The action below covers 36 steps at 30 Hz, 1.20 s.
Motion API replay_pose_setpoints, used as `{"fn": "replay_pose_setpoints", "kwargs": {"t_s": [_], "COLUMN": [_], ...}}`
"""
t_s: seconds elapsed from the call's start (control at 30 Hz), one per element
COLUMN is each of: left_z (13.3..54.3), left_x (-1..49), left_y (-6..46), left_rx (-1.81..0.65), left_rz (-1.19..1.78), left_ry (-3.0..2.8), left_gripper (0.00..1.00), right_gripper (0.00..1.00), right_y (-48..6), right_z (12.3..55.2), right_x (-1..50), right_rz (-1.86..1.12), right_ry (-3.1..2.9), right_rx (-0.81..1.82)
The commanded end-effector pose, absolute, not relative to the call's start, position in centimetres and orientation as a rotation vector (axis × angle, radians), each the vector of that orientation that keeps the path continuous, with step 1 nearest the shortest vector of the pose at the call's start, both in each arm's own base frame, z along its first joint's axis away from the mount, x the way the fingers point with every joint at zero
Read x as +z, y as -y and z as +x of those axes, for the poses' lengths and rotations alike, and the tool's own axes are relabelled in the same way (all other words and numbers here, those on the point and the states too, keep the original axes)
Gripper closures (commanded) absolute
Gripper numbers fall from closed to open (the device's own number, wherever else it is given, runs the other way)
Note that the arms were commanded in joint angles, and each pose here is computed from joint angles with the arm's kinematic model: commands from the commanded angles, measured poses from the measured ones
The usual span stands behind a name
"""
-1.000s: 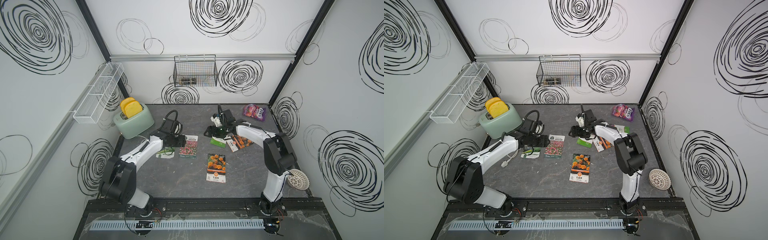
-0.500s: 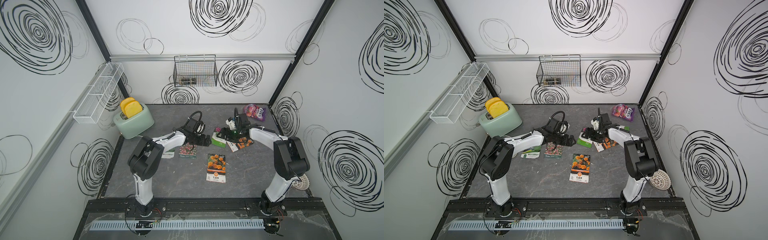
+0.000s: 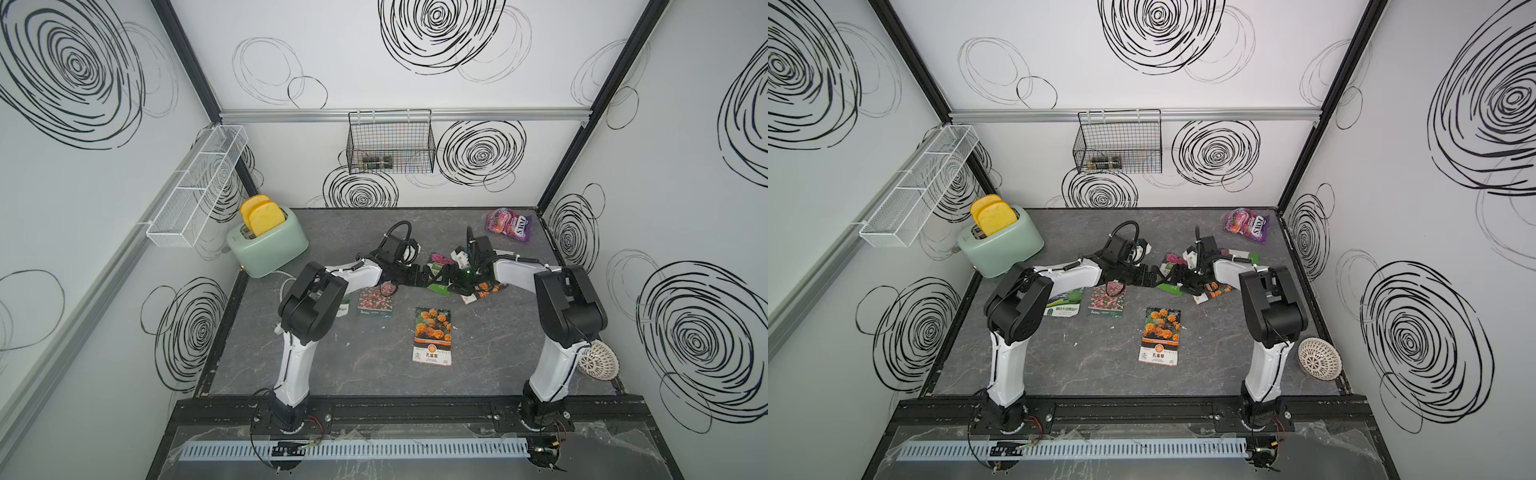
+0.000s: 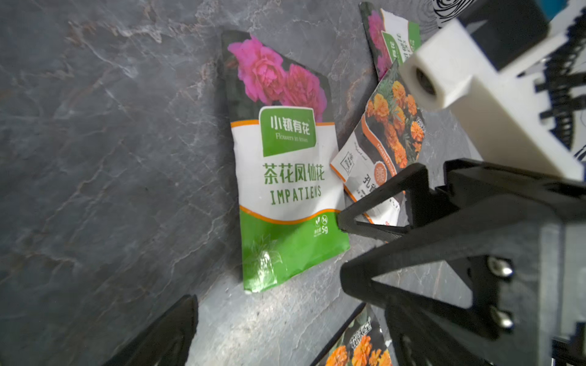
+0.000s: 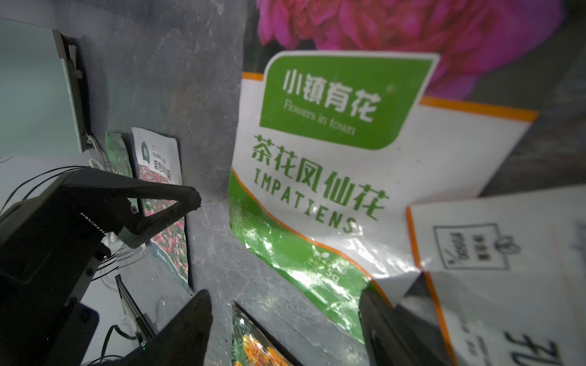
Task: Arrange the seed packets in a row
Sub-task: Pick up the seed packet from the center of the board.
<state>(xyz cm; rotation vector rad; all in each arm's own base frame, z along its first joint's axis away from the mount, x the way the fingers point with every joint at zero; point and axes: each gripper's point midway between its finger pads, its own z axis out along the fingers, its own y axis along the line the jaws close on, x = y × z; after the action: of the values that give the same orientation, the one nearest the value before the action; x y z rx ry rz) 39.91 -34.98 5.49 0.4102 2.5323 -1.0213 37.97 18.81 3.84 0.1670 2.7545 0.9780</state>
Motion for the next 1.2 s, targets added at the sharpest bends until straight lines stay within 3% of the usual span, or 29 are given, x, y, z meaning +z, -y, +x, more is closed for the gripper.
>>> {"fn": "replay_pose_setpoints", "kwargs": {"t_s": [0.0,0.13,0.7,0.9,1.07,1.17], "left_z": [40.3,40.4,40.3,40.2,40.3,41.0], "left_x": [6.0,5.0,1.3,0.4,0.6,1.9], "left_y": [36.6,36.7,37.8,38.1,38.1,38.1], "left_rx": [-1.088,-1.089,-1.173,-1.193,-1.185,-1.167], "left_rz": [0.446,0.455,0.414,0.4,0.389,0.377], "left_ry": [-2.483,-2.497,-2.555,-2.57,-2.573,-2.555], "left_gripper": [0.02,0.01,0.29,0.52,0.85,0.95], "right_gripper": [0.26,0.27,0.38,0.41,0.42,0.42], "right_y": [-18.2,-17.7,-16.7,-16.6,-16.5,-16.4], "right_z": [37.4,37.1,36.1,35.9,36.0,36.6], "right_x": [2.4,2.0,0.6,0.2,0.3,1.5], "right_rz": [0.233,0.277,0.359,0.373,0.368,0.349], "right_ry": [-2.788,-2.793,-2.819,-2.829,-2.827,-2.798], "right_rx": [0.969,0.98,0.995,0.997,0.986,0.974]}}
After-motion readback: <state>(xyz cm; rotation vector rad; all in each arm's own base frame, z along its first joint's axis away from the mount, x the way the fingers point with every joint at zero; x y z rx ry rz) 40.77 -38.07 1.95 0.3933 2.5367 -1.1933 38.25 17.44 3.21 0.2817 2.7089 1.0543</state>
